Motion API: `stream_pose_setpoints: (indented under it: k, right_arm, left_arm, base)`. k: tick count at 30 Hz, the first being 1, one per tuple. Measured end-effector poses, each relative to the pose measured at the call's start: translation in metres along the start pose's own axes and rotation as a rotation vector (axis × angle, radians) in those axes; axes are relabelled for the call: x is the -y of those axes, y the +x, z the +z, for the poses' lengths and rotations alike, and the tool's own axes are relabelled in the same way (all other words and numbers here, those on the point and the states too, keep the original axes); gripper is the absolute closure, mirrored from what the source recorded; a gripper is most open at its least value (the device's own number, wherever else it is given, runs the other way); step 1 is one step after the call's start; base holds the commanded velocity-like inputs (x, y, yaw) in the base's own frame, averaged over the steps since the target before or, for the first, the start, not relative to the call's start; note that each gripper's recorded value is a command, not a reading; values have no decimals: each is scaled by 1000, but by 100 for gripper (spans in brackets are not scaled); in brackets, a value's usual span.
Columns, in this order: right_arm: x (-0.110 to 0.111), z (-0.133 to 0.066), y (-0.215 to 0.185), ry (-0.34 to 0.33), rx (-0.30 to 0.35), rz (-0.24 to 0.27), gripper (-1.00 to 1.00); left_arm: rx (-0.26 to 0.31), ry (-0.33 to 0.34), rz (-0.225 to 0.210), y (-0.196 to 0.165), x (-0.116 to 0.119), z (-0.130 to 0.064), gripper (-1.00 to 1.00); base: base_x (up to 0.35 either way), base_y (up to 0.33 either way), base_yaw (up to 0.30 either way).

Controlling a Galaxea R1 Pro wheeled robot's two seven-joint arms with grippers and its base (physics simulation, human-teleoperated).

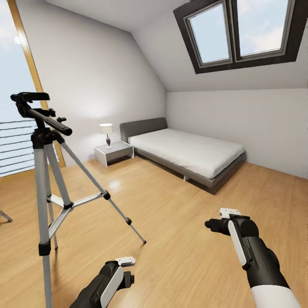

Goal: Attach the digital camera to the camera tripod in the bedroom.

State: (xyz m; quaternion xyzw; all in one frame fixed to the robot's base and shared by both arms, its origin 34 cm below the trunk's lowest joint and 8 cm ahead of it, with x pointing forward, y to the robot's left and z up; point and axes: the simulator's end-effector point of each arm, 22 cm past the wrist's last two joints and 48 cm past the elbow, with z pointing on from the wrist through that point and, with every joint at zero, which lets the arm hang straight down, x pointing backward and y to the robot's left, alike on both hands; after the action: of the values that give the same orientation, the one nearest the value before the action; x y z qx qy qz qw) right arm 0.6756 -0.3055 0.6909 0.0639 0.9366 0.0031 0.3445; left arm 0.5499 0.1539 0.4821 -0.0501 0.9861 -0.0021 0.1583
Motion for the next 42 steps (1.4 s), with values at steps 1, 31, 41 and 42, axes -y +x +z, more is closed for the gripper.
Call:
stream_pose_setpoints:
  k: [1, 31, 41, 42]
  right_arm:
    - [0, 0, 0, -1, 0, 0, -100]
    - [-13, -13, -18, -25, 156, -13, -100]
    - [-27, -13, -13, -43, 203, -53, -100]
    - [-28, -14, -11, -45, 207, -55, -100]
  left_arm:
    - [0, 0, 0, 0, 0, 0, -100]
    - [-53, -173, 42, -10, -41, 34, -100]
    - [-34, -232, 129, -1, -48, 58, -100]
    - [-31, -235, 138, 0, -49, 60, -100]
  base:
    - [-331, 0, 0]
    - [-86, 0, 0]
    - [0, 0, 0]
    - [0, 0, 0]
